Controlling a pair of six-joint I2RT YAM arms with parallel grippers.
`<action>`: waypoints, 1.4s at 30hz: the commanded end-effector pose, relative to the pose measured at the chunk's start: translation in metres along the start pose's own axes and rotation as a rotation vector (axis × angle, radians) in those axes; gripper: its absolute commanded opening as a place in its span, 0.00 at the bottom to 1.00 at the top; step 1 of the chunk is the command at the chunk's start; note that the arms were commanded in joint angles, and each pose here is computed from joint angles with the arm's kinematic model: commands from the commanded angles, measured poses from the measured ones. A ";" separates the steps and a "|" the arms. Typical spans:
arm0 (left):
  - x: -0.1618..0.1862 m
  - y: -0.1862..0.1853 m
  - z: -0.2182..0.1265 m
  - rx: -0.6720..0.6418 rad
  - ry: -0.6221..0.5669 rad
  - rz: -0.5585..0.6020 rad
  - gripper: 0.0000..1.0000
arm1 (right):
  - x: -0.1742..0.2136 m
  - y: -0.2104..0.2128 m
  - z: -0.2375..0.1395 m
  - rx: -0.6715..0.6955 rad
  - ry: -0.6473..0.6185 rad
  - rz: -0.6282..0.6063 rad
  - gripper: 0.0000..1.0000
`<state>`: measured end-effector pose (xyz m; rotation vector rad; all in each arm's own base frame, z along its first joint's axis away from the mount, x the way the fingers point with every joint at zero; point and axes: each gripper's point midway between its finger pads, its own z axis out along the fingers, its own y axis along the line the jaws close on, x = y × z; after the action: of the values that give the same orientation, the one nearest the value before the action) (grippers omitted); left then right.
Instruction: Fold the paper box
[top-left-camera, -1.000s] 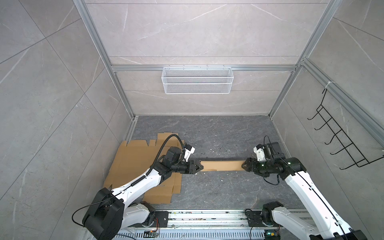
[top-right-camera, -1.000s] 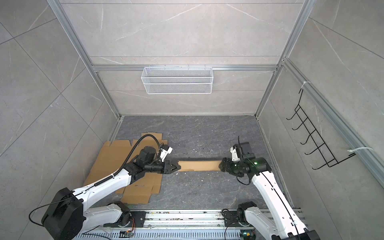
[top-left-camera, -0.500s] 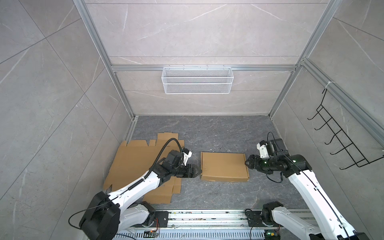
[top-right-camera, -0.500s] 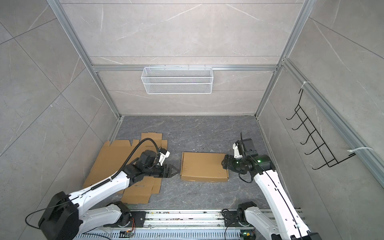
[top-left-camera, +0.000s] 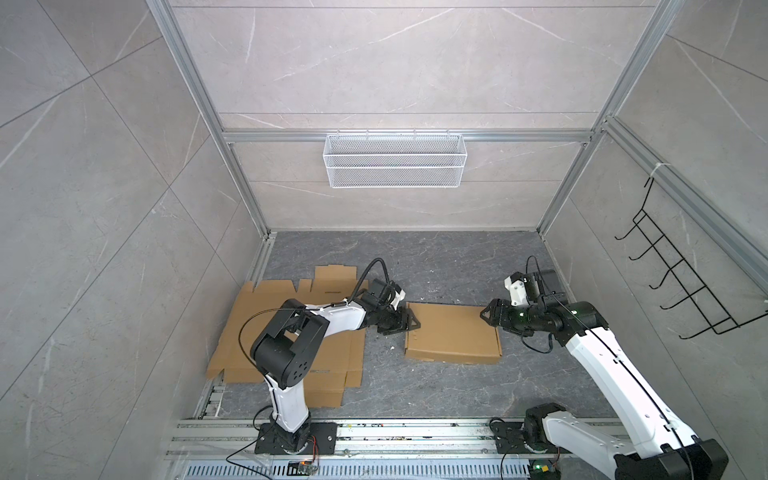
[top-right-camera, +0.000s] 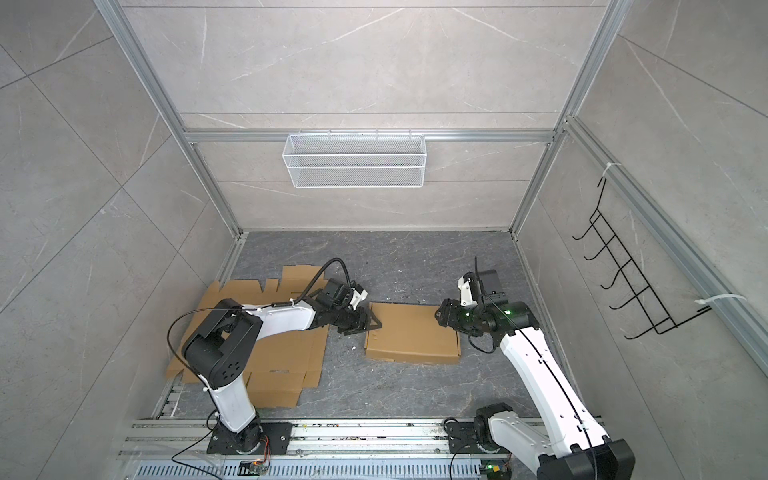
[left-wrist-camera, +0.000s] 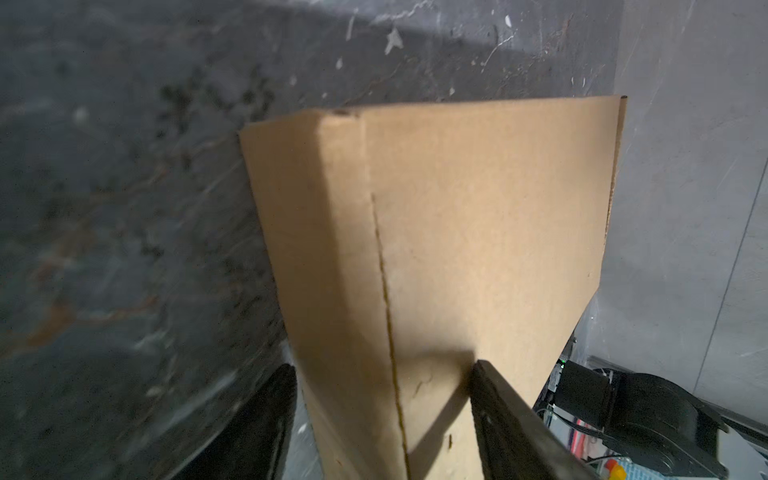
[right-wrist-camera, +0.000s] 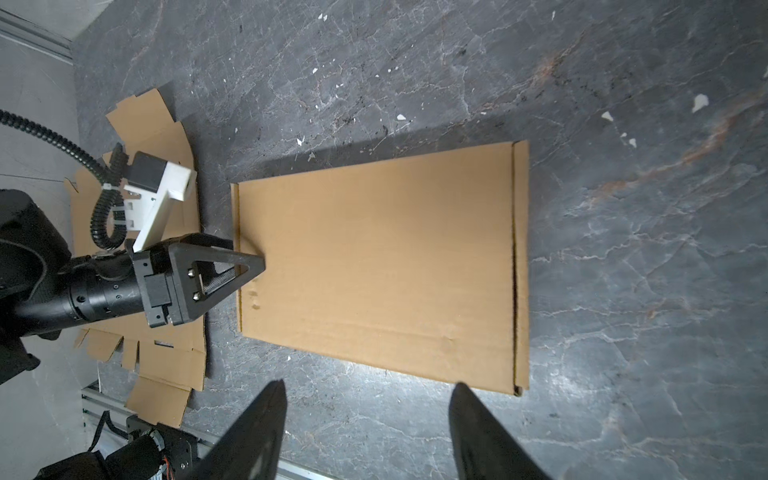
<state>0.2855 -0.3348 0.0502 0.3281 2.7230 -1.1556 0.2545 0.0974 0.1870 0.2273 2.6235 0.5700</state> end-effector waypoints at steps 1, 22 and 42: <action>-0.001 -0.024 0.021 0.038 0.017 0.027 0.64 | -0.012 0.008 -0.001 -0.016 -0.024 -0.019 0.64; 0.012 -0.146 0.154 0.221 0.027 -0.258 0.57 | -0.064 0.013 -0.024 0.031 -0.170 -0.022 0.65; -0.007 -0.178 0.153 0.252 -0.038 -0.197 0.74 | -0.073 0.010 -0.018 0.011 -0.178 -0.033 0.78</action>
<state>0.2475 -0.5778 0.0523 0.0372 2.6655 -1.5480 0.3064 0.0815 0.2237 0.2704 2.4950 0.5003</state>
